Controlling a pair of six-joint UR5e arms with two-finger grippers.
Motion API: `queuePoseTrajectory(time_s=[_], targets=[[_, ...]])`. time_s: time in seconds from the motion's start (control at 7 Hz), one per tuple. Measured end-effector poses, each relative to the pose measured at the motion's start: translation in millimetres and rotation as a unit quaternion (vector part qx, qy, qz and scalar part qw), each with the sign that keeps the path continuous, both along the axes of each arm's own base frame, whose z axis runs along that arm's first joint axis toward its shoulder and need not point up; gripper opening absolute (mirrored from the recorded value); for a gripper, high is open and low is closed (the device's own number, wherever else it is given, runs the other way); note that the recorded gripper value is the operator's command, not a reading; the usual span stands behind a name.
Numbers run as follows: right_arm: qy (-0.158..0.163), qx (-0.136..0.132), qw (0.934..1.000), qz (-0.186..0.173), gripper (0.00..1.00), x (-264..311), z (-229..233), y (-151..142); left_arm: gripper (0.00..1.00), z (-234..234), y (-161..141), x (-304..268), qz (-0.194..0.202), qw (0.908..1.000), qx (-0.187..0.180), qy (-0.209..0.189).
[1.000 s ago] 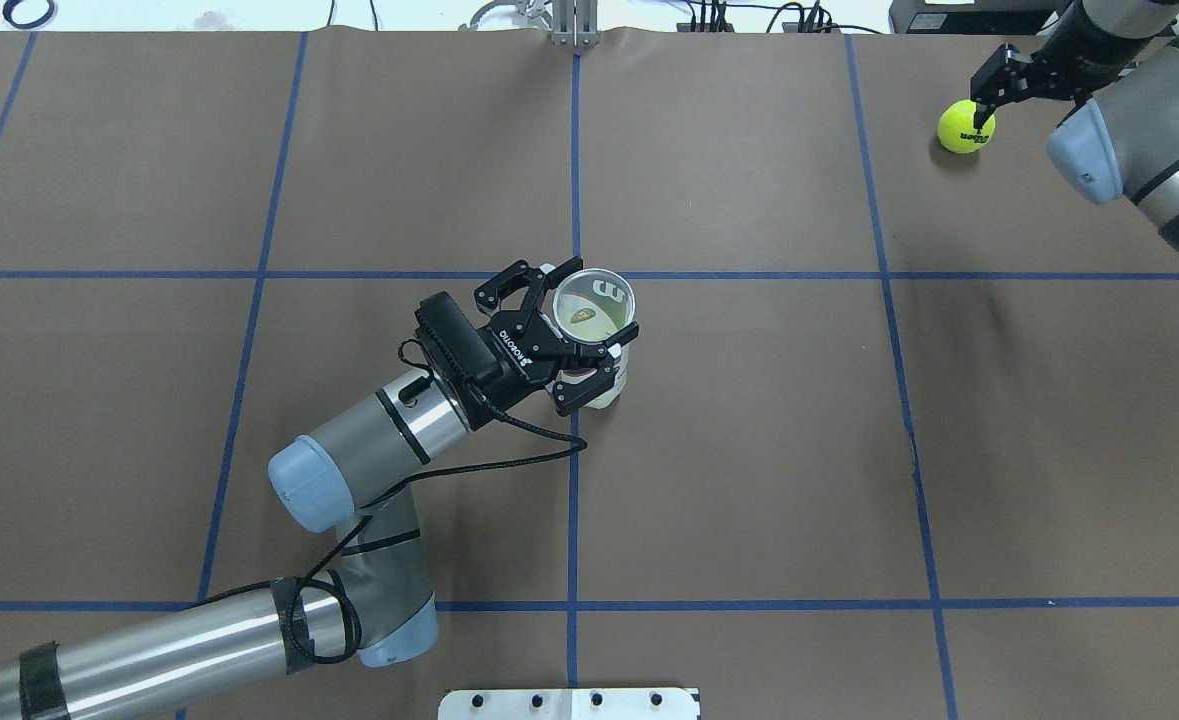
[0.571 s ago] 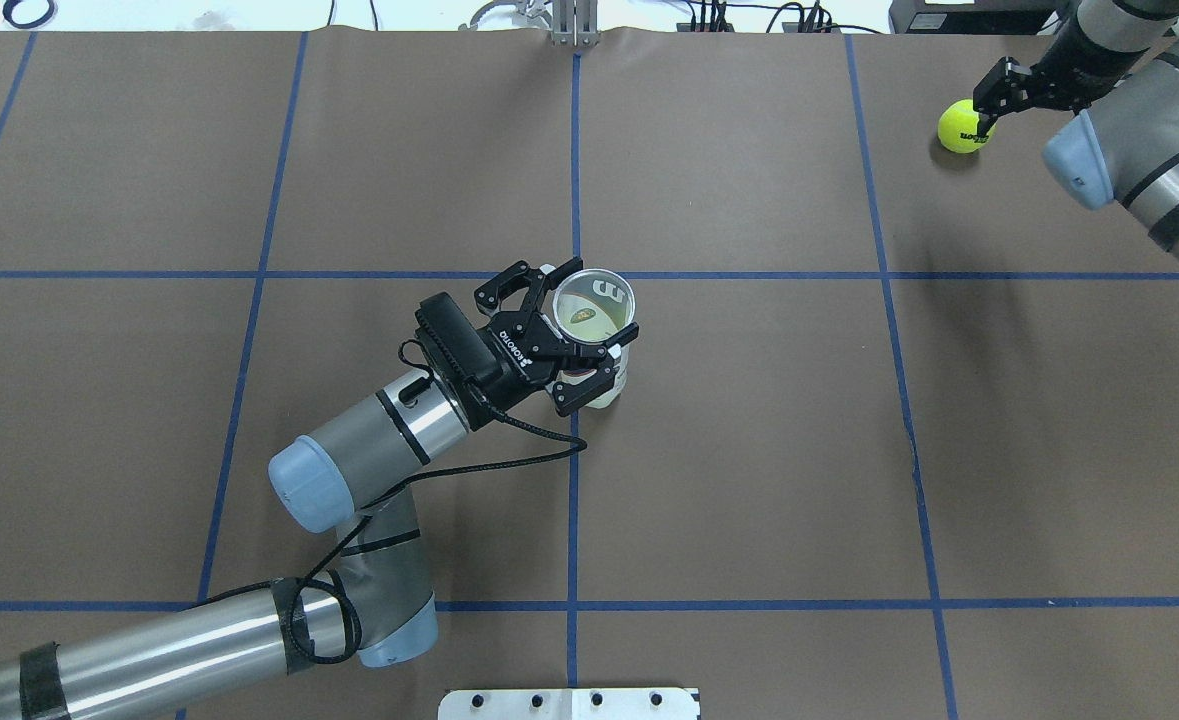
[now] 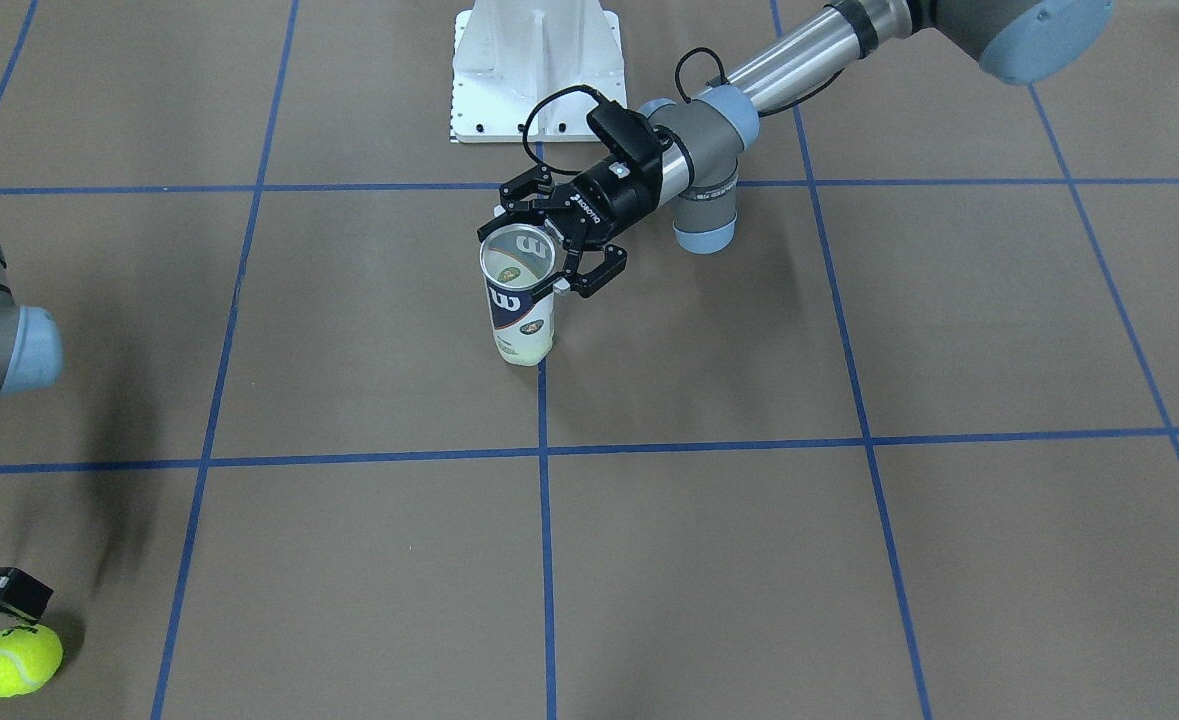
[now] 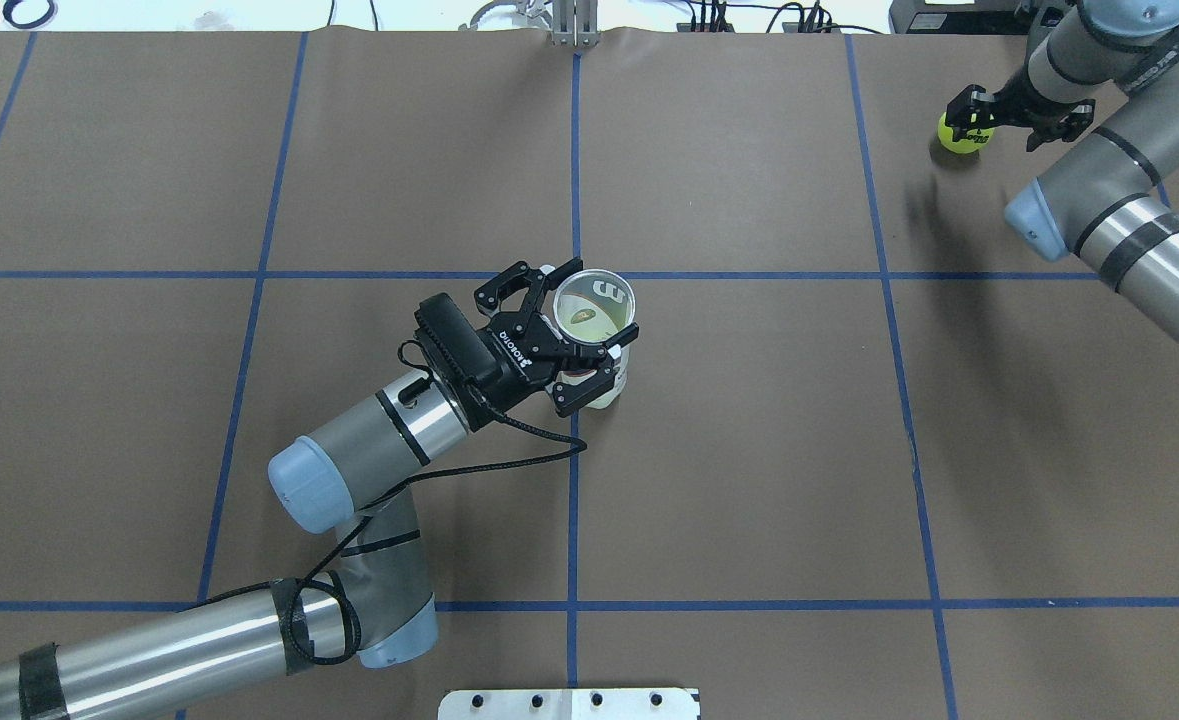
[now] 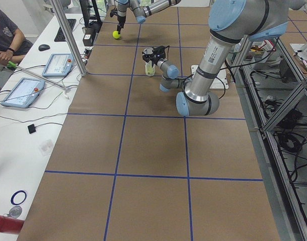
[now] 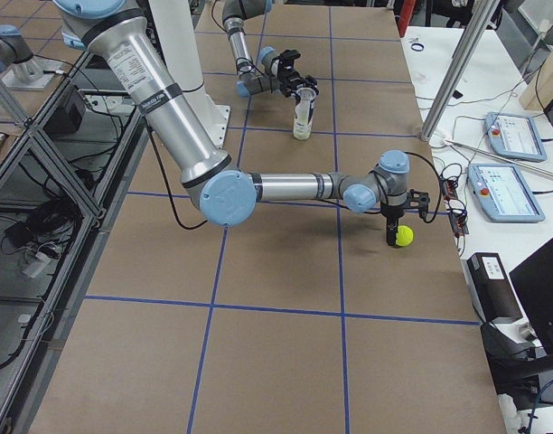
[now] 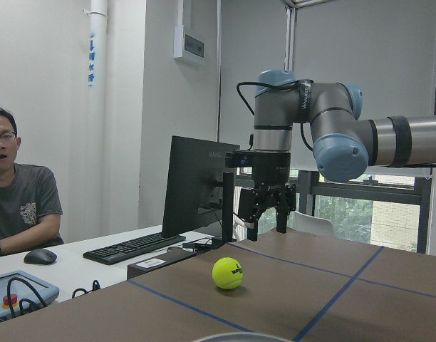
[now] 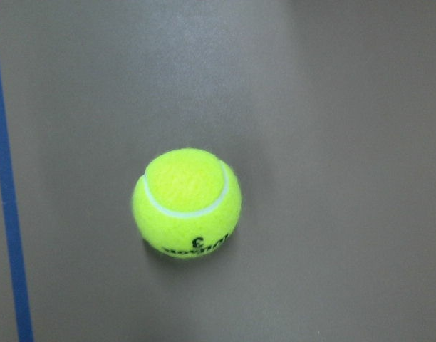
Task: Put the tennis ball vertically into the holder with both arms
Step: 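Lower the right gripper and grasp the farther tennis ball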
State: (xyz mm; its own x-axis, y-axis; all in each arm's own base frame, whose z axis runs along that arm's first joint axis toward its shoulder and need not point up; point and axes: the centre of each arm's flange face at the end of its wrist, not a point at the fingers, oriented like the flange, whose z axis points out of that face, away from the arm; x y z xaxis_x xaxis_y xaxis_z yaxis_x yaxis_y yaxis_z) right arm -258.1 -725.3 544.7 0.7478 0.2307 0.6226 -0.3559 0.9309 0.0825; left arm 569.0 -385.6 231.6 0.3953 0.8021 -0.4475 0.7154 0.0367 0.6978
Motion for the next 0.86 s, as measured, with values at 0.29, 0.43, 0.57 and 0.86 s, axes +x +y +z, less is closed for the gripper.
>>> queuePoseTrajectory(time_s=[0.29,0.43,0.57,0.86], targets=[[0.003,0.032,0.9993,0.018,1.0,-12.1,3.4,0.3,0.92,-0.3,0.1,-0.2,0.0,1.0,0.0,0.0],[0.006,0.05,0.9984,0.024,1.0,-15.2,8.6,-0.1,0.92,-0.5,0.1,-0.5,0.0,1.0,0.0,0.001],[0.008,0.064,0.9976,0.028,1.0,-19.0,11.5,-0.5,0.92,-0.8,0.0,-0.8,0.0,1.0,0.0,0.001],[0.016,0.081,0.996,0.034,0.3,-26.3,15.5,0.2,0.92,-1.1,0.1,-0.8,0.0,1.0,0.0,0.001]])
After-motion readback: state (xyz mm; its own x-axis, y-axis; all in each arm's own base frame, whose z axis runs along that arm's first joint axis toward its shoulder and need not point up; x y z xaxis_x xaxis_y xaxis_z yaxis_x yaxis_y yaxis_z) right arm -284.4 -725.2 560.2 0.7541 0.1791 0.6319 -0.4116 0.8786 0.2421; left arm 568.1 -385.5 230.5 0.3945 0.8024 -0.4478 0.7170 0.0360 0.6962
